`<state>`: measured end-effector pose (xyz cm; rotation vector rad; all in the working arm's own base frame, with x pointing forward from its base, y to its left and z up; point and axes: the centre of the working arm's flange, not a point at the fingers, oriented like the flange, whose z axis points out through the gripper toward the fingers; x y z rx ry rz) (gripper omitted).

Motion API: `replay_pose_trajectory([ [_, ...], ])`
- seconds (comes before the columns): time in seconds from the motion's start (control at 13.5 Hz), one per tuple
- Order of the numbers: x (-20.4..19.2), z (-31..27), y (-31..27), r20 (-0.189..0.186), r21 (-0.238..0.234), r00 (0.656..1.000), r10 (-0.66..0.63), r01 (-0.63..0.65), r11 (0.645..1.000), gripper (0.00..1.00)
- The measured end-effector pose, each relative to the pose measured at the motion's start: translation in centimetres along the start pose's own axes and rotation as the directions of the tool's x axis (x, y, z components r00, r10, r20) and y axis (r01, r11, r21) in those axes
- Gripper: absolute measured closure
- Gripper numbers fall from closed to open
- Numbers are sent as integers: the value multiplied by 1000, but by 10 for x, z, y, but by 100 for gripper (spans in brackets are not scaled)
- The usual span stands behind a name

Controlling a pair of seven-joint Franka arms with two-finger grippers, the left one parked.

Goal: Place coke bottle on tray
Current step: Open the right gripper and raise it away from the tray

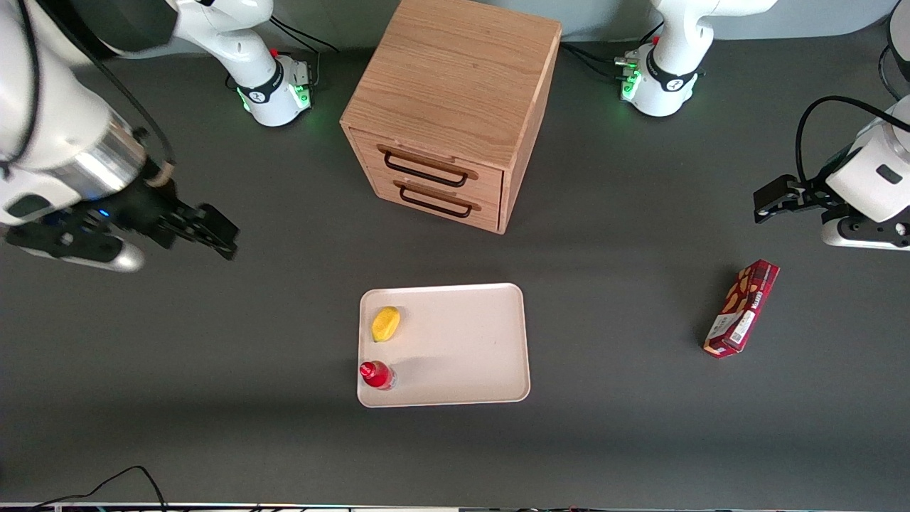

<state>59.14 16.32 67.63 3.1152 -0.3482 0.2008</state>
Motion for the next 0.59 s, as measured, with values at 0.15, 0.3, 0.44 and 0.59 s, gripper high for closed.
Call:
replay_pose_trajectory([
  [0.15,-11,-12,28,-12,-3,1000,-2,2,1000,0],
  [0.3,-26,-11,46,-39,12,999,-11,12,1000,0],
  [0.44,-48,-3,53,-54,16,998,-15,16,1000,0],
  [0.59,-57,-1,62,-56,30,998,2,0,1000,0],
])
